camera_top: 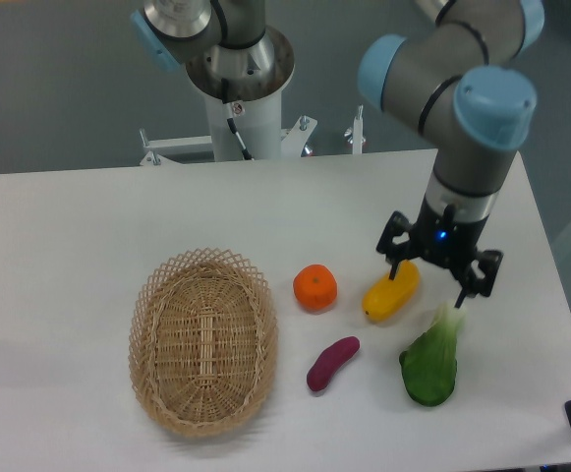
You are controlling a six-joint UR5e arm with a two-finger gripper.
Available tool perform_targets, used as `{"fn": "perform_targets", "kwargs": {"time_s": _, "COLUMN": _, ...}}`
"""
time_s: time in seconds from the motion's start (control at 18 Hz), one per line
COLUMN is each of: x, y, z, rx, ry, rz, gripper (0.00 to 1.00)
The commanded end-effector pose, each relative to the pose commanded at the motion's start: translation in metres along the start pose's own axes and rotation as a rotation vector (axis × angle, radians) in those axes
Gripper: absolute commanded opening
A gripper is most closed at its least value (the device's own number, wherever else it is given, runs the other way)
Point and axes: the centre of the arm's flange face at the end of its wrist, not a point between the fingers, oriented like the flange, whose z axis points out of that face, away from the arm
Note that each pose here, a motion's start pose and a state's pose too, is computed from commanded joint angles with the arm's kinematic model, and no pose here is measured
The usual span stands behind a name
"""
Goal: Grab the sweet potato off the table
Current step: 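Move the gripper down toward the purple sweet potato, then lower the open gripper around the sweet potato and close it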
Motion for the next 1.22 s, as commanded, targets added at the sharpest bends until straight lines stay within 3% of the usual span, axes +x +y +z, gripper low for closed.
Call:
{"fn": "perform_targets", "kwargs": {"time_s": 0.39, "x": 0.025, "y": -0.010, "z": 0.067, "rx": 0.009, "ry": -0.010, "rz": 0.036, "gripper": 1.00}}
{"fn": "perform_targets", "kwargs": {"time_s": 0.61, "x": 0.040, "y": -0.024, "z": 0.101, "rx": -0.008, "ry": 0.023, "rz": 0.045, "gripper": 1.00}}
{"fn": "perform_targets", "kwargs": {"time_s": 0.83, "x": 0.063, "y": -0.032, "z": 0.124, "rx": -0.077, "ry": 0.034, "rz": 0.078, "gripper": 1.00}}
{"fn": "perform_targets", "kwargs": {"time_s": 1.22, "x": 0.082, "y": -0.041, "z": 0.144, "rx": -0.082, "ry": 0.038, "rz": 0.050, "gripper": 1.00}}
